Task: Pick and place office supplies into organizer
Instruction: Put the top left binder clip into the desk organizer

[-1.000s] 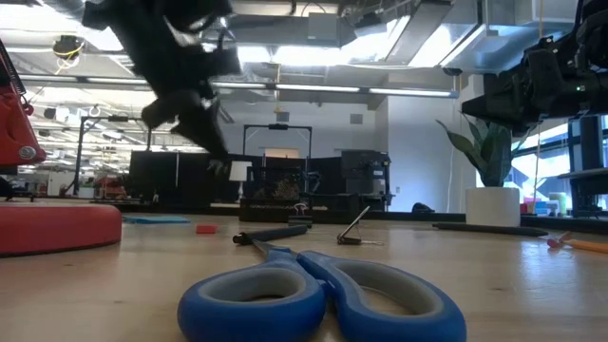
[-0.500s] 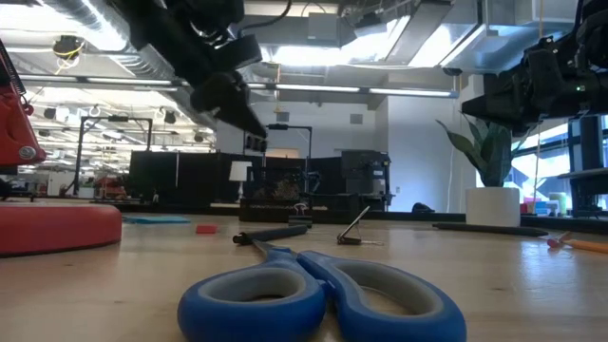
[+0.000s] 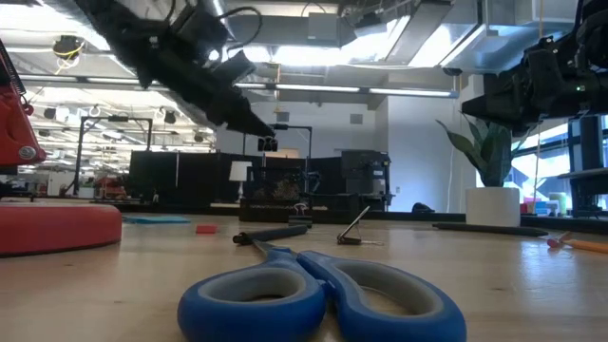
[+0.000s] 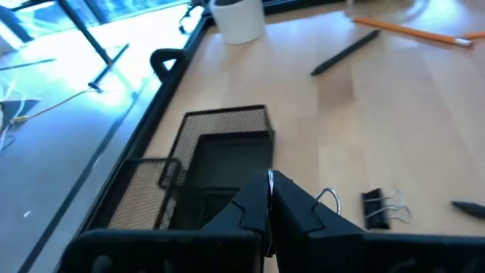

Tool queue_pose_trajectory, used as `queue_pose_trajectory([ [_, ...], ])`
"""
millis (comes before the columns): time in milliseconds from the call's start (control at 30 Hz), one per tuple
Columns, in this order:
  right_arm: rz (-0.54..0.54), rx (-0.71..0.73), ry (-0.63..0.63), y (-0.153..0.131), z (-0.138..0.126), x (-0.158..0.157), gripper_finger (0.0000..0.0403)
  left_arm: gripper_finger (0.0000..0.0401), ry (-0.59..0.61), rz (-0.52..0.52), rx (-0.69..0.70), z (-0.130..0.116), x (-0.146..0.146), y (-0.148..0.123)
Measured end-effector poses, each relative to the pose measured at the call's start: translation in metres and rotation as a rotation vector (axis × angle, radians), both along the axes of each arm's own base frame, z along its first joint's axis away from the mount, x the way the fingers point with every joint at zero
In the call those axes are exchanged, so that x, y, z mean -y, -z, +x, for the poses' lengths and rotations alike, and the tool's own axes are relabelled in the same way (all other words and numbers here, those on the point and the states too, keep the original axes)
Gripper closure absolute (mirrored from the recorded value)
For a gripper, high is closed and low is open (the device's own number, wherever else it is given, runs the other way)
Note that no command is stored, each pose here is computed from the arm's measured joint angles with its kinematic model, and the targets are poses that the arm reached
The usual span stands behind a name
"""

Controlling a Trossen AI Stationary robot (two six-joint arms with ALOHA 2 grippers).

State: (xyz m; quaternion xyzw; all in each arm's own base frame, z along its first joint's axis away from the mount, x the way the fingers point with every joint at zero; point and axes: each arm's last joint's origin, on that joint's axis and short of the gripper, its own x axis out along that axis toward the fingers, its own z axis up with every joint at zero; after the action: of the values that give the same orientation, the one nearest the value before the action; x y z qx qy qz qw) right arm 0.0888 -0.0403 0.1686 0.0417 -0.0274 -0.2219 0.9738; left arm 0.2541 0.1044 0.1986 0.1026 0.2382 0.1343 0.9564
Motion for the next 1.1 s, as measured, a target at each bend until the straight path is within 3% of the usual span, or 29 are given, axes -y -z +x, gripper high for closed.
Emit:
queue_pose_trajectory([
  [500,-0.020,-0.009,0.001,0.000,0.000,0.000,0.0344,0.0398,-0.091,-0.036,0.054,-0.017,-0.007,0.020],
  [1100,-0.018,-0.008,0.001,0.000,0.000,0.000,0.0344,0.0398,-0.119,-0.067,0.010,-0.003,-0.017,0.057],
])
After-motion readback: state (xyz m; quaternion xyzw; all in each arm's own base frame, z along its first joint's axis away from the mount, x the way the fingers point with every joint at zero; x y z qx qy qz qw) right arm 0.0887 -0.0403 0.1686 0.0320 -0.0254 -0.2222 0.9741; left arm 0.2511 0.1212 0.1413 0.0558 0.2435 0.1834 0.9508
